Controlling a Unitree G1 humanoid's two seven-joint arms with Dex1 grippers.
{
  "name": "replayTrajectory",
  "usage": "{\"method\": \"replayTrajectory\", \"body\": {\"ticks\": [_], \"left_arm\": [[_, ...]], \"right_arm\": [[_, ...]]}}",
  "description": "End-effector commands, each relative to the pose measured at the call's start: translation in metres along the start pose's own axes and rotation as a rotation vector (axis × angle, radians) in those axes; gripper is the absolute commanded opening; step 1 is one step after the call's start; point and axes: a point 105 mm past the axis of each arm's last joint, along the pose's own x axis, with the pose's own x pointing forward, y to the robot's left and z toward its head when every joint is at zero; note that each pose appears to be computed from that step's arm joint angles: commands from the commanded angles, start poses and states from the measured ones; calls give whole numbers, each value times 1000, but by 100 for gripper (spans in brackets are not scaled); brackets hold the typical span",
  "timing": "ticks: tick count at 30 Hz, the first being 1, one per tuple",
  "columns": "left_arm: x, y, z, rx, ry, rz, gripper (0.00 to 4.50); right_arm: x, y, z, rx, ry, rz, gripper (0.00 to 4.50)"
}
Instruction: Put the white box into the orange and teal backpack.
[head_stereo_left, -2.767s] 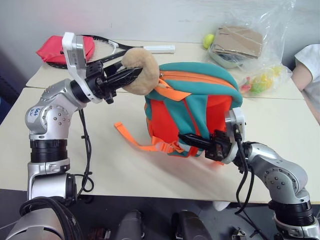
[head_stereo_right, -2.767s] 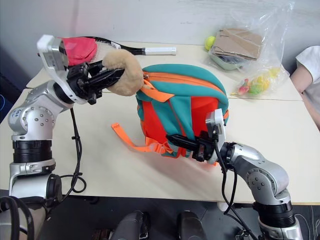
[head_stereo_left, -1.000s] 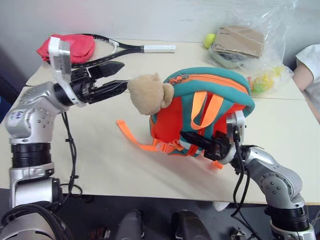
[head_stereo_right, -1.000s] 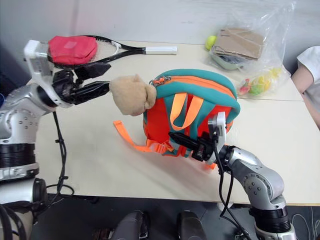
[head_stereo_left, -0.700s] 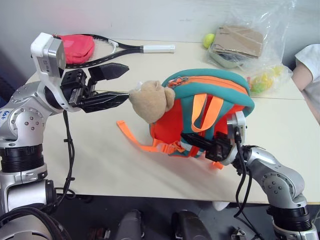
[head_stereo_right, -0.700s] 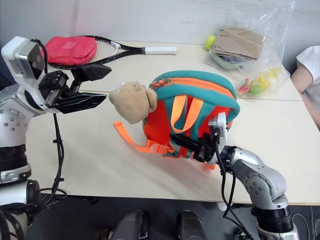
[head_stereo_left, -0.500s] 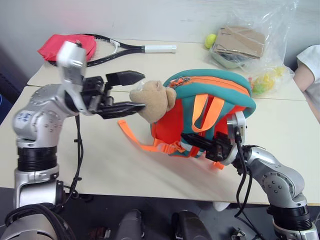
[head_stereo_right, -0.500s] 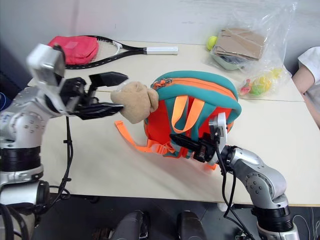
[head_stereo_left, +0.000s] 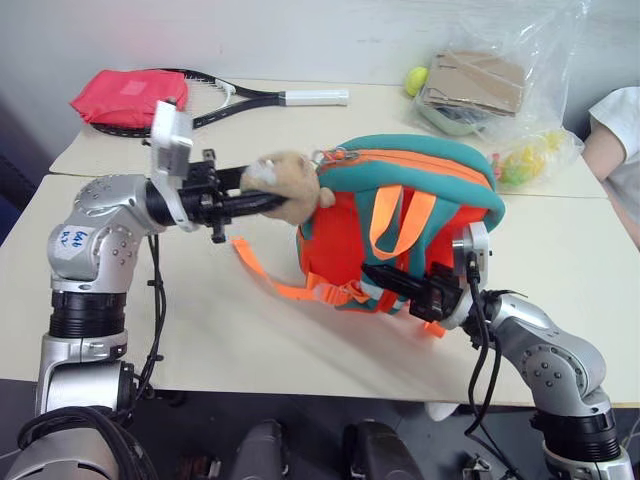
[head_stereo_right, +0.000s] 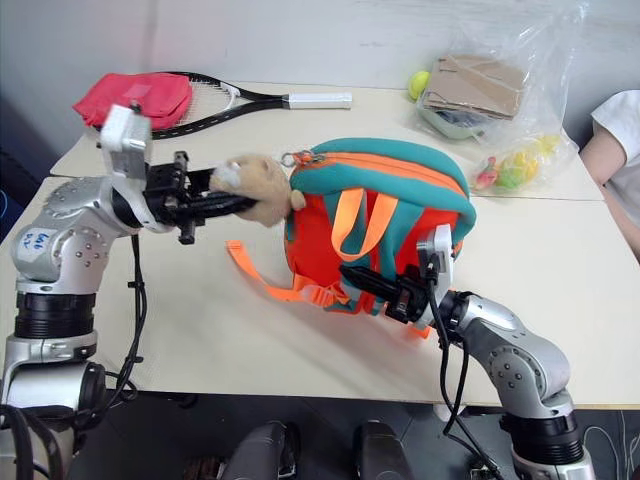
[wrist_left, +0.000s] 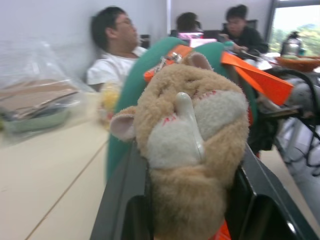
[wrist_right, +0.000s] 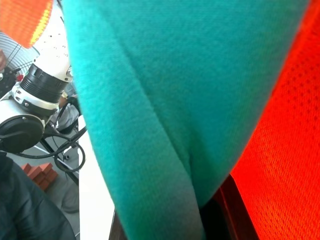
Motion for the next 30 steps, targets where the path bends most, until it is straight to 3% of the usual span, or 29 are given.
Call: {"method": "replayTrajectory", "body": {"ticks": [1,7,12,16,20,24,26,30], "left_arm": [[-28,22,9,6,-29,162,110],[-49,43,-16,-17,89,284,110],[-49,22,-85,-16,355,160,110],[-26,17,-103,-86,280,174,110],[-19,-6,-128,-96,353,67,110],[-25,-5,-125,-29,320,94,110],[-33,4,-107,-20,216,174,179],[-68,3,-100,7,284,213,306]], "right_arm": [[-2,5,10,-37,-44,-4,0],[0,2,18,-27,-127,-33,0],[1,0,20,-15,-151,-38,0],[2,1,20,-9,-152,-36,0],[2,0,18,-2,-152,-41,0],[-2,-11,14,-26,-132,-102,0],[-9,-17,13,-85,-111,-136,70],[-30,-19,24,-239,-74,-170,207]]}}
